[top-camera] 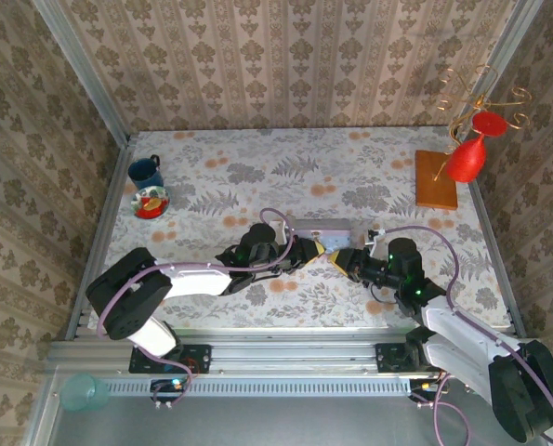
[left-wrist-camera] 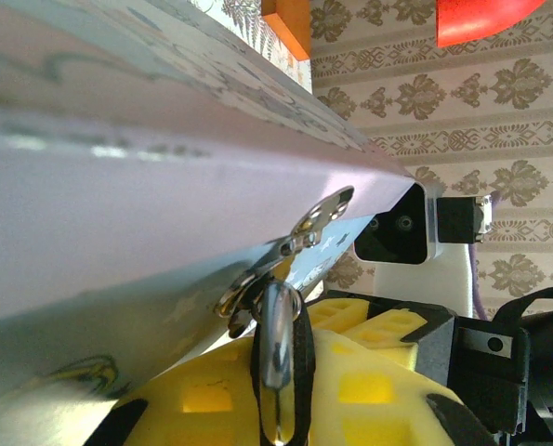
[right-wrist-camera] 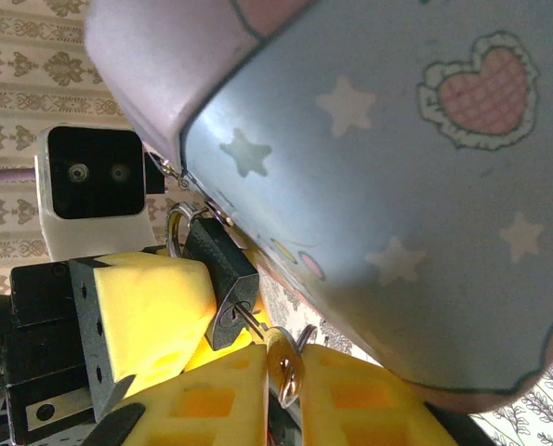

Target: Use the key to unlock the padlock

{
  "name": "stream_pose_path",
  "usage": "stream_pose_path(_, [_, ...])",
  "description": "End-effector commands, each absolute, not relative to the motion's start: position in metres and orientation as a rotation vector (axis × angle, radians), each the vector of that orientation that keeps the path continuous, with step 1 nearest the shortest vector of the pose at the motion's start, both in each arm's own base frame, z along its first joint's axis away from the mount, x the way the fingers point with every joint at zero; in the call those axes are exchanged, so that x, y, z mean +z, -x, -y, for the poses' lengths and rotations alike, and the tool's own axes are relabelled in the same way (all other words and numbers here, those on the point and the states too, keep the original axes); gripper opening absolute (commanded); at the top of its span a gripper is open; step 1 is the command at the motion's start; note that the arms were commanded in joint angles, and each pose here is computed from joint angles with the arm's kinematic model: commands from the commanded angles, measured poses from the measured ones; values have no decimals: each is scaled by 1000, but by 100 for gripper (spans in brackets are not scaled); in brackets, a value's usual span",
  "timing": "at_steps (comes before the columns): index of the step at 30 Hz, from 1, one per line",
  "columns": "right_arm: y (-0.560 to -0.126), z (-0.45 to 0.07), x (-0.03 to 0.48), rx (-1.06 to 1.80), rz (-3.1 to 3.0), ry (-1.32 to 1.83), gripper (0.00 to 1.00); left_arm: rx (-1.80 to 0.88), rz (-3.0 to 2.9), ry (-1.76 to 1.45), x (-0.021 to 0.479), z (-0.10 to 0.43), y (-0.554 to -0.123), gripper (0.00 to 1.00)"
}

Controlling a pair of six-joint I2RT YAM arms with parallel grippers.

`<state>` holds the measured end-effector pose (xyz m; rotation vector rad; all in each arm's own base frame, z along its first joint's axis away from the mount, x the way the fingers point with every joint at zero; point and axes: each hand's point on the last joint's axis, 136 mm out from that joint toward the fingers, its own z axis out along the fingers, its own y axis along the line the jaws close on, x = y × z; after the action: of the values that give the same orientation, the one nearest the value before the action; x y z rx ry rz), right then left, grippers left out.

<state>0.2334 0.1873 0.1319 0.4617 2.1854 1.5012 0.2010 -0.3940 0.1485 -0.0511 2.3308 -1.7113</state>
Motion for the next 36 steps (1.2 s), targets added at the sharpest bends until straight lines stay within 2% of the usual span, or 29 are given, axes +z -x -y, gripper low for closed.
stream_pose_path(1, [-243,-184,148,1491,-2095,-408,14,-1779,-2287,-91,165,397,-186,0])
stream_pose_path(24, [-239,-210,165,1600,-2039,-410,0,-1851,-2214,-97,182,418,-186,0])
stream_pose_path(36, [-239,-213,163,1579,-2029,-458,0,-1836,-2231,-91,177,420,-186,0])
